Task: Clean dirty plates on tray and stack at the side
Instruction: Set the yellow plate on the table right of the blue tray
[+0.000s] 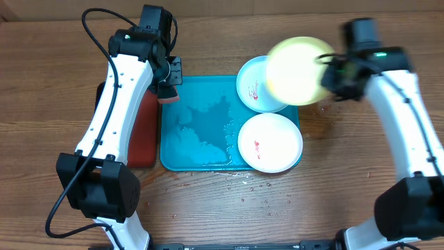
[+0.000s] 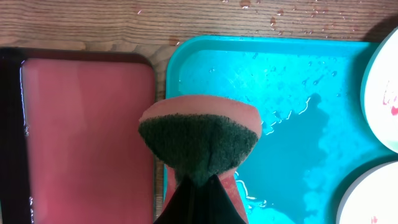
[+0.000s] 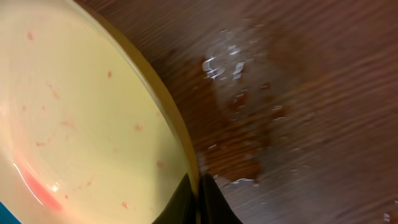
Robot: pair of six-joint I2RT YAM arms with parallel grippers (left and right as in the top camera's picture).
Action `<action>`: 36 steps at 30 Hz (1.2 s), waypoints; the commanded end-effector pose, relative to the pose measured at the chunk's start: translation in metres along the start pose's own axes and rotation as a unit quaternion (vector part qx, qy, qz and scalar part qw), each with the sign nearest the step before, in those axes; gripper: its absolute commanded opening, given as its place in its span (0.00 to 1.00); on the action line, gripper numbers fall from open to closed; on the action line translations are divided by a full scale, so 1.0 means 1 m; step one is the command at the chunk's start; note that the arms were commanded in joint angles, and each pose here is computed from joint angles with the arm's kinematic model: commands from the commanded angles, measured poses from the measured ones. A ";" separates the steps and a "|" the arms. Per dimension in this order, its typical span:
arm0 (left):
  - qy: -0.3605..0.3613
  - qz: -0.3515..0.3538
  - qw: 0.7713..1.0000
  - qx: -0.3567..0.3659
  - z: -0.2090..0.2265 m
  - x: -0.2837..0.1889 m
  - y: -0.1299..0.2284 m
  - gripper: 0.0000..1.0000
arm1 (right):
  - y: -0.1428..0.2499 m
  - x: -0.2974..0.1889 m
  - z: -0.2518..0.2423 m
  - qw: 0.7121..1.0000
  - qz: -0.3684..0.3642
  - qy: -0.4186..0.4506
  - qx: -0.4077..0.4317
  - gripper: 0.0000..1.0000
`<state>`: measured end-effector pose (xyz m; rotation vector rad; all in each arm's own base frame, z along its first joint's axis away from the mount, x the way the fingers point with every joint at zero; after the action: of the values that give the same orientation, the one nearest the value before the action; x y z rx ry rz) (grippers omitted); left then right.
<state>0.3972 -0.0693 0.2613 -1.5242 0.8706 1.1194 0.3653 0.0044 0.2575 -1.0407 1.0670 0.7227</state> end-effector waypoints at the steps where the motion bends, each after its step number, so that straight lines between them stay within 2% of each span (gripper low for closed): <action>1: 0.006 -0.007 1.000 0.005 0.002 -0.005 -0.004 0.04 | -0.011 -0.002 -0.043 0.999 0.003 -0.003 0.048 0.04; 5: 0.008 -0.007 1.000 0.005 0.002 -0.005 -0.004 0.04 | -0.003 0.017 -0.093 0.993 0.029 0.024 0.112 0.04; 10: 0.010 -0.012 1.000 0.004 0.001 -0.005 -0.006 0.04 | 0.029 0.063 -0.131 0.984 0.069 0.021 0.165 0.04; 15: 0.010 -0.012 1.000 0.005 0.001 -0.005 -0.006 0.04 | 0.051 0.094 -0.136 0.982 0.076 0.006 0.172 0.04; 21: 0.011 -0.013 1.000 0.004 0.001 -0.005 -0.006 0.04 | 0.061 0.106 -0.137 0.982 0.074 0.000 0.171 0.04; 22: 0.011 -0.013 1.000 0.005 0.001 -0.005 -0.006 0.04 | 0.061 0.106 -0.137 0.982 0.074 0.000 0.171 0.08; 24: 0.011 -0.013 1.000 0.005 0.001 -0.005 -0.006 0.04 | 0.061 0.105 -0.137 0.982 0.077 0.000 0.171 0.24; 26: 0.011 -0.014 1.000 0.004 0.000 -0.005 -0.007 0.04 | 0.061 0.101 -0.135 0.982 0.087 -0.006 0.169 0.32; 31: 0.011 -0.015 1.000 0.004 0.001 -0.005 -0.007 0.04 | 0.048 0.076 -0.126 0.984 0.110 -0.041 0.130 0.37; 36: 0.012 -0.015 1.000 0.005 0.000 -0.005 -0.007 0.04 | 0.042 0.048 -0.095 0.977 0.136 -0.154 0.055 0.41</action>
<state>0.3990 -0.0697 0.2620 -1.5319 0.8640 1.1077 0.3002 -0.0889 0.1634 -0.6123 1.2028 0.8488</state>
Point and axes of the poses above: each gripper's point midway between its finger pads, its own x axis out along the fingers, its own z axis along the line the jaws close on, y = z × x, the point moved 9 cm from there along -x, back along the fingers, and after that the axes turned 9 degrees about -x, right-handed, at the moved point
